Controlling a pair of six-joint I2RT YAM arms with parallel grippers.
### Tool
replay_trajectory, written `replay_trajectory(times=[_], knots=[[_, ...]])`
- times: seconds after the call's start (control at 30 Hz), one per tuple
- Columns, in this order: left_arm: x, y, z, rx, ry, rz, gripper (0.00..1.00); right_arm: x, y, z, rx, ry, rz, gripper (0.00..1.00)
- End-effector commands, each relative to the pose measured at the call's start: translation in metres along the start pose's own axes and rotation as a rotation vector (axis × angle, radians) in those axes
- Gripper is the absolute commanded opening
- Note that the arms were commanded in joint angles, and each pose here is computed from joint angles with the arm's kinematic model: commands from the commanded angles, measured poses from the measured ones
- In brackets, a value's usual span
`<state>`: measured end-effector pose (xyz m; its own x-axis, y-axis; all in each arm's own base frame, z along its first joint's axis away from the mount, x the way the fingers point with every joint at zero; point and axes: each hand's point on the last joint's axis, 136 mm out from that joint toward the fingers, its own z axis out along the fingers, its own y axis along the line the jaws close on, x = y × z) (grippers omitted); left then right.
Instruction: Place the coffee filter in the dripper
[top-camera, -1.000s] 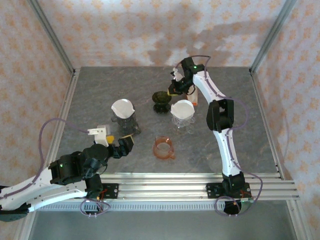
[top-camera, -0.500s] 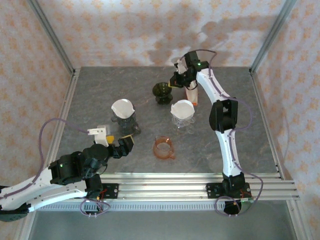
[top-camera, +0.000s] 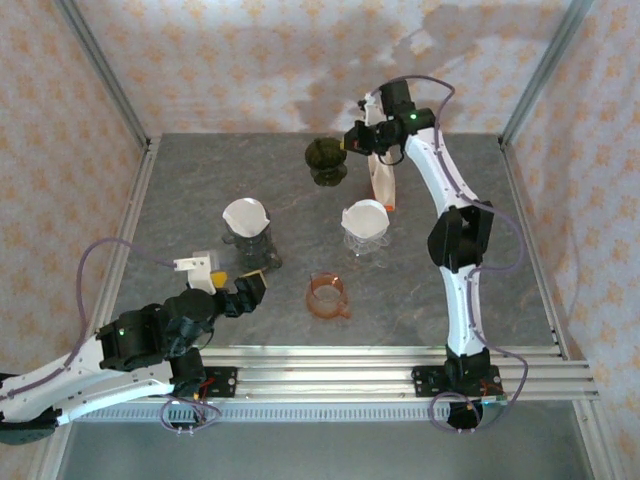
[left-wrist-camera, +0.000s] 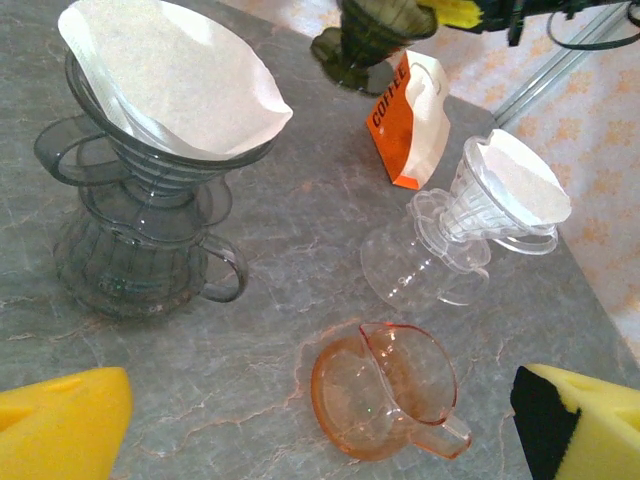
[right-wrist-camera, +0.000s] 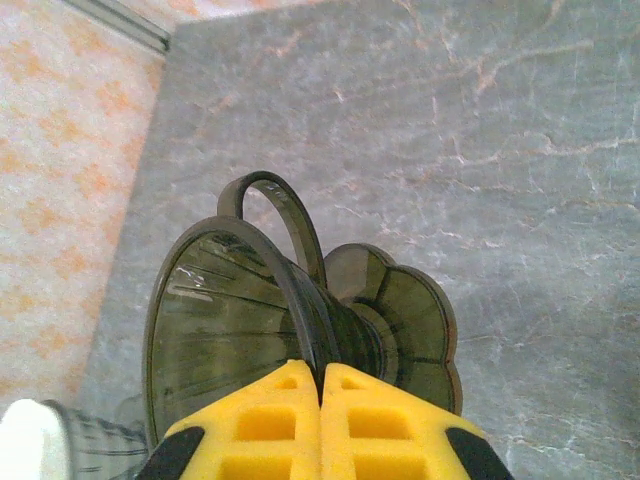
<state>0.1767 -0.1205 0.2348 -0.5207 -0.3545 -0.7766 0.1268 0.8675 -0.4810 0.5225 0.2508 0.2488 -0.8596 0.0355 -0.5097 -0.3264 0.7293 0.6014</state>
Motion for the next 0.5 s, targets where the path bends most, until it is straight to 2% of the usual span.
replay_trajectory(times=[0.0, 0.17, 0.47], knots=[[-0.002, 0.004, 0.0, -0.003, -0.021, -0.022, 0.98, -0.027, 0.045, -0.056, -0.046, -0.144, -0.039, 0.0], [-0.001, 0.005, -0.002, 0.007, -0.022, -0.028, 0.98, -0.008, 0.064, -0.082, -0.074, -0.178, 0.005, 0.0], [0.002, 0.01, -0.005, 0.023, -0.026, -0.039, 0.97, 0.074, 0.11, -0.133, -0.097, -0.173, -0.038, 0.0]])
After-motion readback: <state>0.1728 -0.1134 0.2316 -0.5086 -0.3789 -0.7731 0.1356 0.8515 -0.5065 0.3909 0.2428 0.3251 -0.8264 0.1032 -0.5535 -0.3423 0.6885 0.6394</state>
